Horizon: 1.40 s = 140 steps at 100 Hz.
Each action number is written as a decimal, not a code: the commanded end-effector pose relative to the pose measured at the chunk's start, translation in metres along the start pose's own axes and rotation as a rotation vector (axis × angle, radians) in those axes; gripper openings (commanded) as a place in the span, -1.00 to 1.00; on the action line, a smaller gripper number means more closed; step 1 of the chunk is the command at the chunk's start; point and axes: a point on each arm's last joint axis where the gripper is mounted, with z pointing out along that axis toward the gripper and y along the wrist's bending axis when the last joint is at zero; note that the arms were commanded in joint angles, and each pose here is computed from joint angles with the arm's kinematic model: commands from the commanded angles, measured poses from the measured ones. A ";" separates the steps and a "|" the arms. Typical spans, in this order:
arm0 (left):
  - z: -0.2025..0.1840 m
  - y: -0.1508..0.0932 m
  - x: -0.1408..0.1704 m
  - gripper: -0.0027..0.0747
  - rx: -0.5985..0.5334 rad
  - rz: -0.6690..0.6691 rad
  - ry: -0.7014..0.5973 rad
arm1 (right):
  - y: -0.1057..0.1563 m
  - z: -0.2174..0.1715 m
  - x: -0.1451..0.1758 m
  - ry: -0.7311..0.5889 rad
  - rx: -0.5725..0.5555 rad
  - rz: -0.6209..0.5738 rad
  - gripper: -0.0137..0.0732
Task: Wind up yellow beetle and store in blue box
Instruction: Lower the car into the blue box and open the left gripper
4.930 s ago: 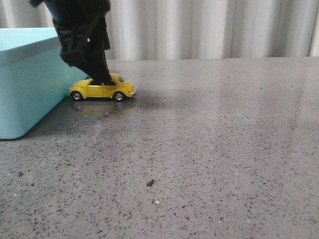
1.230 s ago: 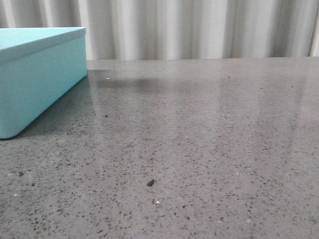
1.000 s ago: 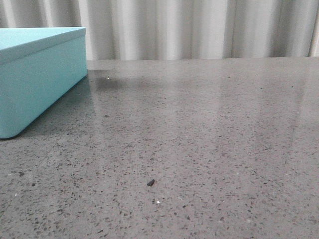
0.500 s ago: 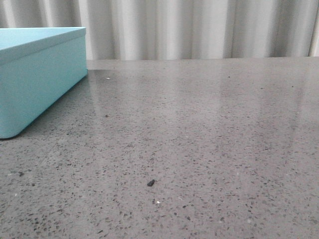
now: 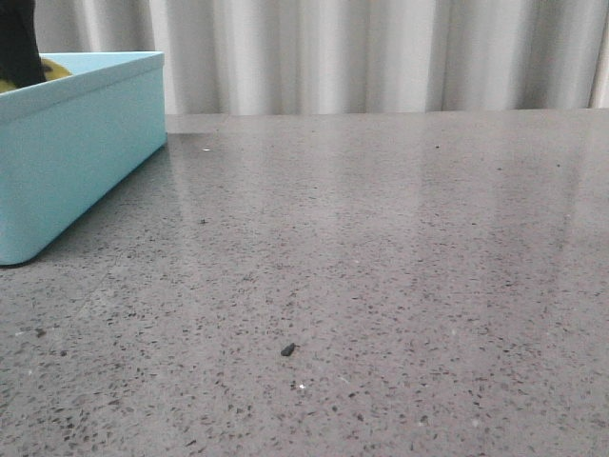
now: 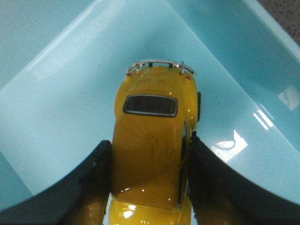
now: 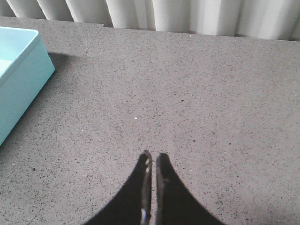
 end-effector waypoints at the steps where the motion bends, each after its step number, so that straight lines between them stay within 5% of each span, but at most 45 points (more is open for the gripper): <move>1: -0.018 0.002 -0.006 -0.45 -0.033 -0.029 -0.084 | 0.001 -0.012 -0.013 -0.119 0.002 -0.008 -0.83; 58: -0.001 0.004 -0.007 -0.42 -0.015 -0.093 -0.047 | 0.001 -0.012 -0.013 -0.119 0.002 -0.008 -0.83; 85: -0.001 0.002 -0.004 0.17 0.012 -0.098 -0.019 | 0.001 -0.012 -0.013 -0.120 0.002 -0.008 -0.83; 140: -0.023 -0.001 -0.003 0.12 -0.011 -0.094 -0.062 | 0.001 -0.012 -0.014 -0.127 0.003 -0.008 -0.83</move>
